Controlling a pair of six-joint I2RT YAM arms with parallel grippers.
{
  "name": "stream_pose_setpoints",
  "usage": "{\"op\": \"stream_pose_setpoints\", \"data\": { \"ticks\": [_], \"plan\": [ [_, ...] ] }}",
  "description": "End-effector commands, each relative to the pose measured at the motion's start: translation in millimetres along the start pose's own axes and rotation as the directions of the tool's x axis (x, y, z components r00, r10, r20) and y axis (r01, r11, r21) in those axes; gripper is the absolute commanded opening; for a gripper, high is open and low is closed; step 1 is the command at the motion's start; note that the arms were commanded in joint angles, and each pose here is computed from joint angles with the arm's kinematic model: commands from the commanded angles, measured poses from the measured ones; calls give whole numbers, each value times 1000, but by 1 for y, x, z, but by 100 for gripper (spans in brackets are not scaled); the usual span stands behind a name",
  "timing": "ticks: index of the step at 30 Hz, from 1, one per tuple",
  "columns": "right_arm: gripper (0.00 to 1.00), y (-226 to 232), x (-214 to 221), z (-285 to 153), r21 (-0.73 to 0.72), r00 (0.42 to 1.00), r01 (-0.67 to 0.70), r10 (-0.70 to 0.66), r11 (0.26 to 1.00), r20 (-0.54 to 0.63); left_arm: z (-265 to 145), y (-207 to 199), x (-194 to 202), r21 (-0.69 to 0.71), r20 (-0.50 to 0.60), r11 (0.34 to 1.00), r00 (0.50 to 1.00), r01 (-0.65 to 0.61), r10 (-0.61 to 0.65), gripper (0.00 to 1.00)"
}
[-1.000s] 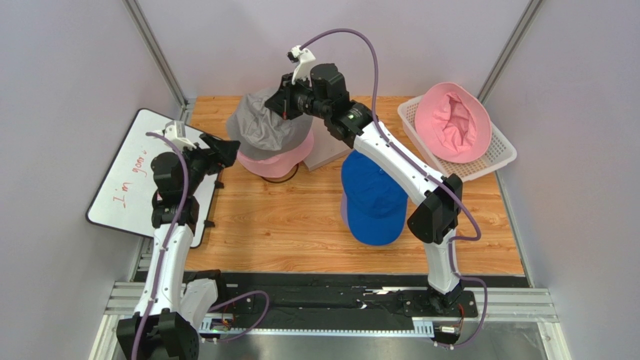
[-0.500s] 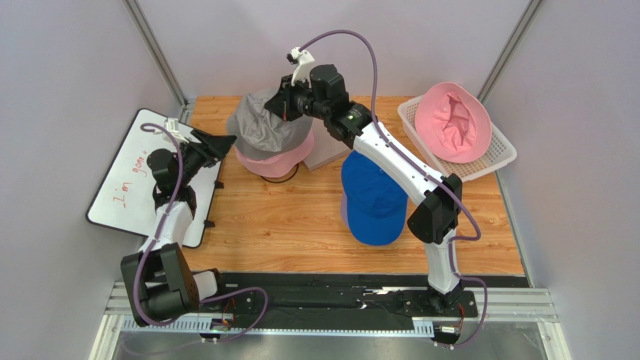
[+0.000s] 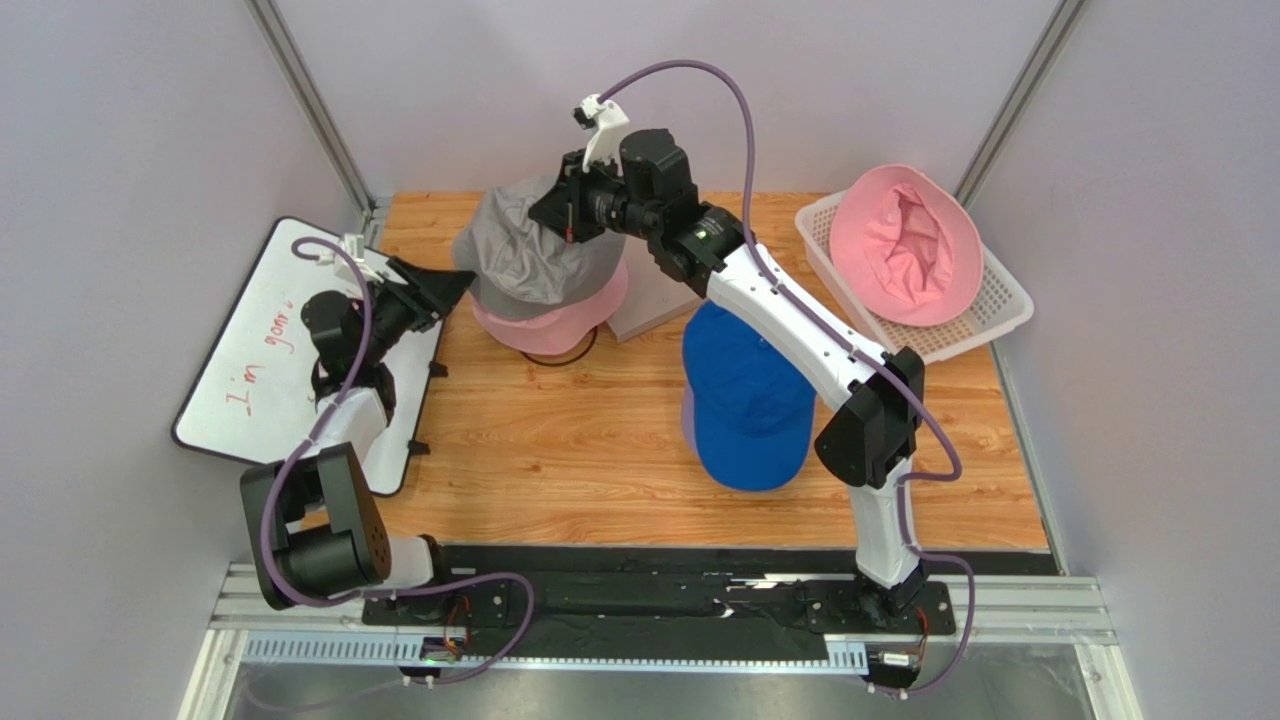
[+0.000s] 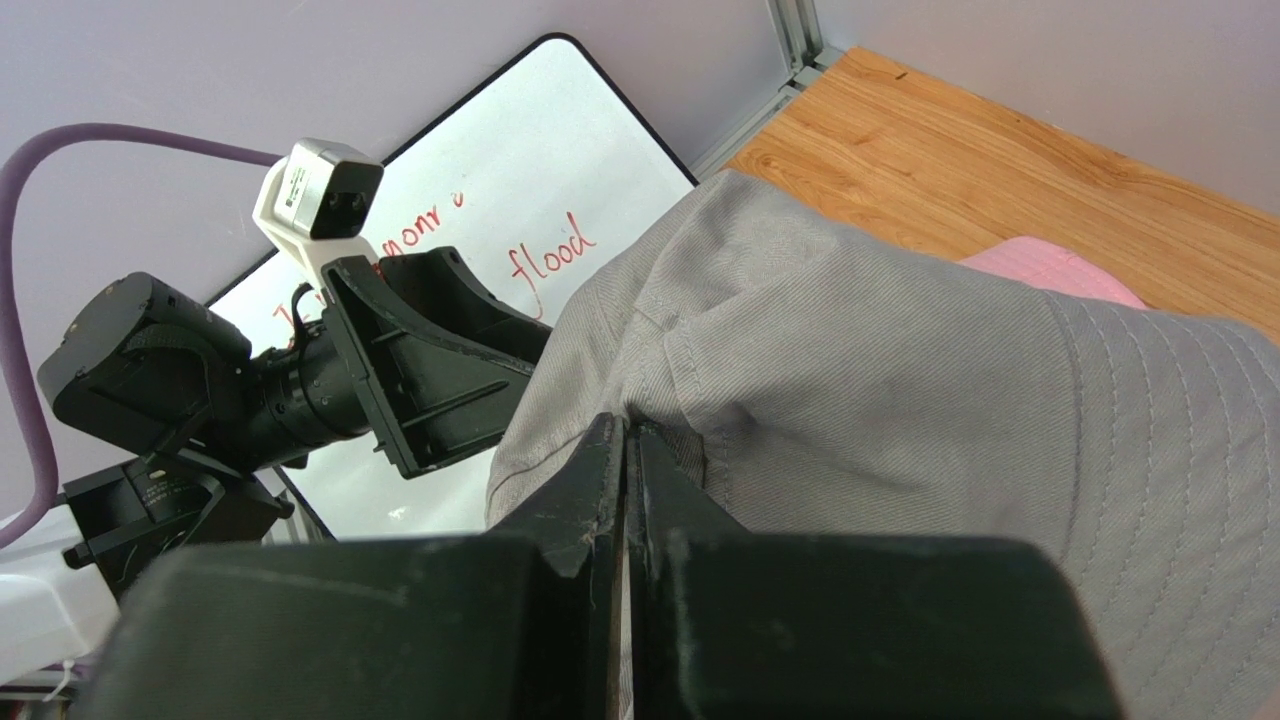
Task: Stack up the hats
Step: Stack the hat on the hat.
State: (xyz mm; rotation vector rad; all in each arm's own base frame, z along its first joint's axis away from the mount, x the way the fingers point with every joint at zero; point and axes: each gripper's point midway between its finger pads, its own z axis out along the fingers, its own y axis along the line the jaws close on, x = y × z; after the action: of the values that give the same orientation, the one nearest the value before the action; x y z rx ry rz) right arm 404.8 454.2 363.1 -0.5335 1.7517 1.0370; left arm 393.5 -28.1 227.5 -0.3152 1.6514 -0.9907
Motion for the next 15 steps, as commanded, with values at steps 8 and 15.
{"op": "stream_pose_setpoints", "data": {
  "ticks": [8, 15],
  "plan": [
    [0, 16, -14, -12, -26, 1000, 2, -2, 1000, 21, 25, -52, -17, 201, 30, 971, 991, -130, 127, 64],
    [0, 12, -15, -13, -18, 1000, 7, -7, 1000, 21, 24, -45, -17, 164, 39, 978, 991, -133, 128, 44]
  ]
}}
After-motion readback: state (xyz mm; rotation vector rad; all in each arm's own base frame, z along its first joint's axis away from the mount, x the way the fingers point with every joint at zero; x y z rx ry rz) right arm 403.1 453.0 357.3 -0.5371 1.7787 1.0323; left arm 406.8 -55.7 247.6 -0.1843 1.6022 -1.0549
